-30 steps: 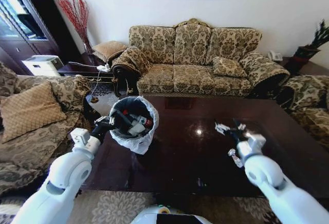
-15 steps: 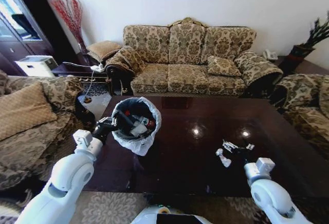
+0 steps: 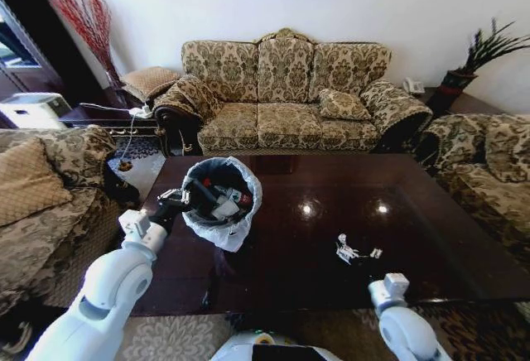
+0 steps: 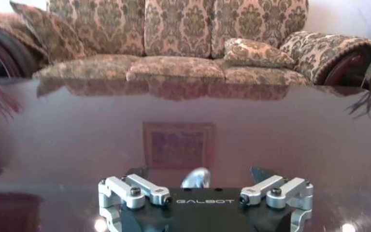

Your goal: Move to the front of the table and place the trash on the table into the trash bin.

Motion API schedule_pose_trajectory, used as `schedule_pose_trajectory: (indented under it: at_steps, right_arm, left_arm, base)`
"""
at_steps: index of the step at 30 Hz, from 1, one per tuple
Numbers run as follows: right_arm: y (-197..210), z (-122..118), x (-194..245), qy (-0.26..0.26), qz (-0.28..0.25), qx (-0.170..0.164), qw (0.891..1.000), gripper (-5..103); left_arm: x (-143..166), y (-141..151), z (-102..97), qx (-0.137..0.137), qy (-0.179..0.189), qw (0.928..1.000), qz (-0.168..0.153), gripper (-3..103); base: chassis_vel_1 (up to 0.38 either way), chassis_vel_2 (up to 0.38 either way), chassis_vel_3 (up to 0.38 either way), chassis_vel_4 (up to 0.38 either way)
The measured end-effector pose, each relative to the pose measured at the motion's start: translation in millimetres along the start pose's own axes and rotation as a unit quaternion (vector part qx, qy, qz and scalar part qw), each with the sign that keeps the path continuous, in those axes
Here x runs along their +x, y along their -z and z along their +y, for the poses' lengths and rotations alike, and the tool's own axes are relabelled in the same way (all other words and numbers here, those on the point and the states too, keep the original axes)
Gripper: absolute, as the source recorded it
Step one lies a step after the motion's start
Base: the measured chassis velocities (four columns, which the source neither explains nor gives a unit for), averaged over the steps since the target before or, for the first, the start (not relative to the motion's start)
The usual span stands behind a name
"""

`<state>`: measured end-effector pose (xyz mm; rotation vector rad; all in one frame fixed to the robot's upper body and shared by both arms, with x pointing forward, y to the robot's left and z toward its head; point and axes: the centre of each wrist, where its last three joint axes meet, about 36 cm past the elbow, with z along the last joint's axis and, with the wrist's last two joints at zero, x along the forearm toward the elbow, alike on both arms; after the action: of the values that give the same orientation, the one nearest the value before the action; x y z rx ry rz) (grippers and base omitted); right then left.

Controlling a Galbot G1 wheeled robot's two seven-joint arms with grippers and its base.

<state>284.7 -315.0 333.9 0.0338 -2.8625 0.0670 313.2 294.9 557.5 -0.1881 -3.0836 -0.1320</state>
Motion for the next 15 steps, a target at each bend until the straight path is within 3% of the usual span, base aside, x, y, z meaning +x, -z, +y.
schedule_pose_trajectory:
  at_steps: [15]
  right_arm:
    - [-24.9,6.5,5.1,-0.026,0.010,-0.001,1.000,100]
  left_arm:
    - [0.7,-2.8,-0.8,0.004,-0.004,1.0000,0.000,1]
  base:
    - [0.000,0.000,0.000,0.000]
